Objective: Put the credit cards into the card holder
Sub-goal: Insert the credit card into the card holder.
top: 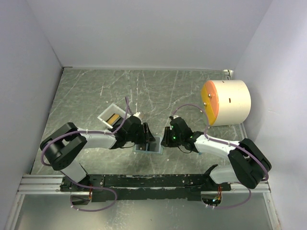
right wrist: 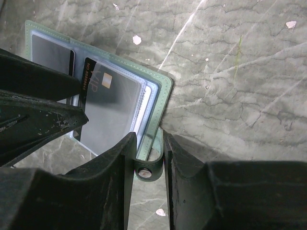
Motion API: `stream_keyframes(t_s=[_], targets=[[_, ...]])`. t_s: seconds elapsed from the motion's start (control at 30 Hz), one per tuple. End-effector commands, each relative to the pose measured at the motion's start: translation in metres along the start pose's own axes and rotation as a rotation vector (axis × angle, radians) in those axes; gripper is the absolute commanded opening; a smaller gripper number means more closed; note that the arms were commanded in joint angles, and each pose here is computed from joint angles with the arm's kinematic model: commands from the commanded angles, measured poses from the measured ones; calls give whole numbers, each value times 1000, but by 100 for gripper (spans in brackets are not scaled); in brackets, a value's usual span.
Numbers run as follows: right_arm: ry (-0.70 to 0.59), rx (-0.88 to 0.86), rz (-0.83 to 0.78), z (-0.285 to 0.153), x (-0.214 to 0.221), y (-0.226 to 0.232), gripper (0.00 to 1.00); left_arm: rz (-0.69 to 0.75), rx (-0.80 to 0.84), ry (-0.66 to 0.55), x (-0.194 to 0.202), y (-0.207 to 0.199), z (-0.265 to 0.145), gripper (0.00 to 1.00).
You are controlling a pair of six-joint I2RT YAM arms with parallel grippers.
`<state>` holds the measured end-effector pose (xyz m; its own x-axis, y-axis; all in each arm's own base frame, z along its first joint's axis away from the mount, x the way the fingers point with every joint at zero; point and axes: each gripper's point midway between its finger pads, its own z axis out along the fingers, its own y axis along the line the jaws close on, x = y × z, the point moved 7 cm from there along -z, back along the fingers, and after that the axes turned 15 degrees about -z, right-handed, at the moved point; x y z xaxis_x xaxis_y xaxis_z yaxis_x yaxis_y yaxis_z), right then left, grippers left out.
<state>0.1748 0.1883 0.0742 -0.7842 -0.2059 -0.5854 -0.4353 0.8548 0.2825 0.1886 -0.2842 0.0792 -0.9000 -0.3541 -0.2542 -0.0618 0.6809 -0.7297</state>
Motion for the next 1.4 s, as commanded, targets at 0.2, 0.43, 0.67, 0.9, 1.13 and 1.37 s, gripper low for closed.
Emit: stream_keyframes(t_s=[0.2, 0.43, 0.67, 0.9, 1.13, 1.37], targets=[[-32, 10, -4, 4, -7, 1, 28, -17, 133, 25, 7, -31, -1, 58], [-44, 35, -14, 4, -15, 0, 27, -19, 148, 29, 10, -34, -2, 58], [-61, 102, -26, -8, -23, -5, 29, 18, 92, -28, 2, -33, -13, 58], [-76, 79, -6, -22, -29, 2, 38, 106, -4, -112, -11, -32, -37, 58], [-111, -11, 30, -34, -34, 19, 42, 161, -109, -148, -14, -10, -52, 54], [-91, -73, 24, -22, -31, 39, 48, 184, -214, -102, -7, 19, -56, 31]])
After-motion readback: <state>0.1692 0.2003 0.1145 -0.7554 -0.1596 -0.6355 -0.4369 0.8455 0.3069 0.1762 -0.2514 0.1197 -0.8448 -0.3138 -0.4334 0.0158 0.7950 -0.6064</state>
